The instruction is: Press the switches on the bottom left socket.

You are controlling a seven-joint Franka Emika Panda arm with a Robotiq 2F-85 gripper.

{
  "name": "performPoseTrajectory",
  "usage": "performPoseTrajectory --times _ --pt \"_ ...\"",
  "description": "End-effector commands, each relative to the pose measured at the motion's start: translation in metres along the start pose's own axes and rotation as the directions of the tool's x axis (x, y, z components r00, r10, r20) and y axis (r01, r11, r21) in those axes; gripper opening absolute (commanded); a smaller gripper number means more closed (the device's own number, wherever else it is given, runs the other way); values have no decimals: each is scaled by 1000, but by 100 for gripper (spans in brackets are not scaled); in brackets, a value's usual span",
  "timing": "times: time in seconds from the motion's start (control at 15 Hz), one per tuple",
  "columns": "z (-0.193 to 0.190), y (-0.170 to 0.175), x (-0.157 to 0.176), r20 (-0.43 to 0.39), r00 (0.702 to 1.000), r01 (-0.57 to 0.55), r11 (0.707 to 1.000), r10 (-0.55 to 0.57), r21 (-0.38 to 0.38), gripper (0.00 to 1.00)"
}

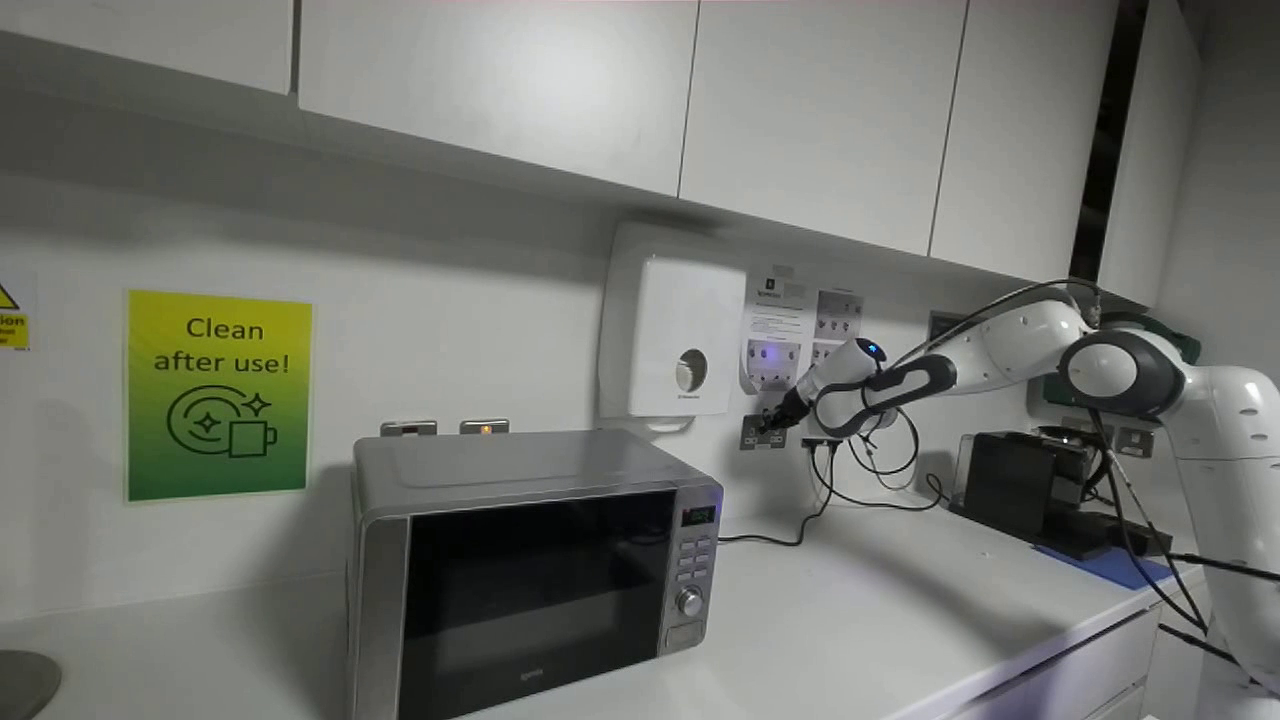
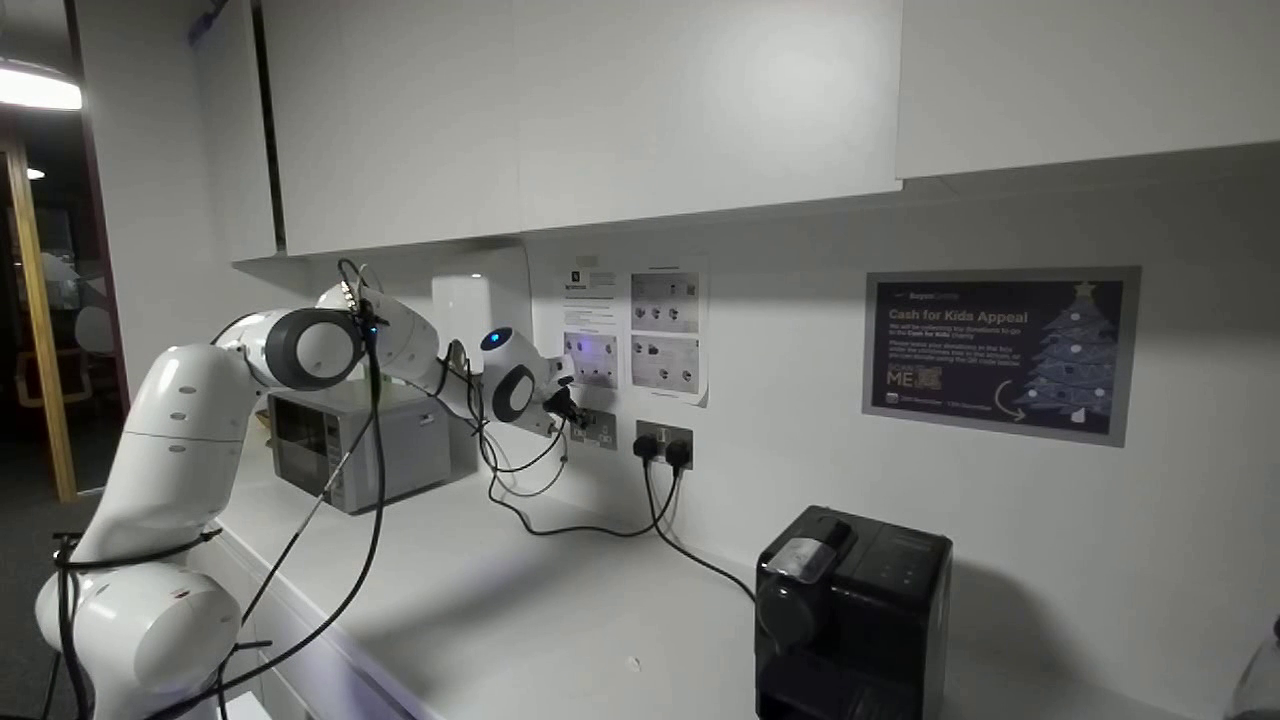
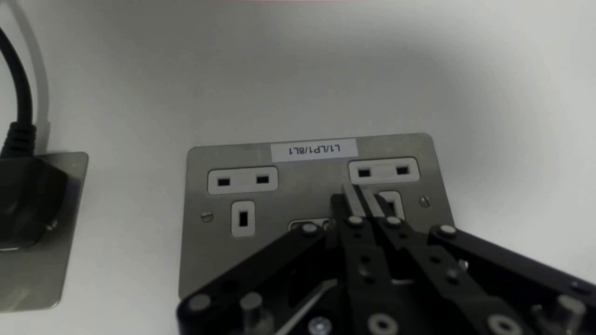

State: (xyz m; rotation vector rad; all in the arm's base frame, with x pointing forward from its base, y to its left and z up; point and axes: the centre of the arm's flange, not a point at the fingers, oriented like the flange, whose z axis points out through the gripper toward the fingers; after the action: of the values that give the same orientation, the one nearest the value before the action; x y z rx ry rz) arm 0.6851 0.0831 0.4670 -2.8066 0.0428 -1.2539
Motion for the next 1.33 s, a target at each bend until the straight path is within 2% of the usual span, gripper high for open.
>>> performPoseTrajectory --times 0.0,0.6,1.0,1.27 --pt "5 -5 27 -48 999 -22 1000 22 -10 0" --pt "1 -7 30 -33 999 -33 999 33 -11 0" --pt "-11 -2 23 -3 999 42 999 -43 -26 0" --pt "-23 -1 15 13 988 153 988 -153 -26 0"
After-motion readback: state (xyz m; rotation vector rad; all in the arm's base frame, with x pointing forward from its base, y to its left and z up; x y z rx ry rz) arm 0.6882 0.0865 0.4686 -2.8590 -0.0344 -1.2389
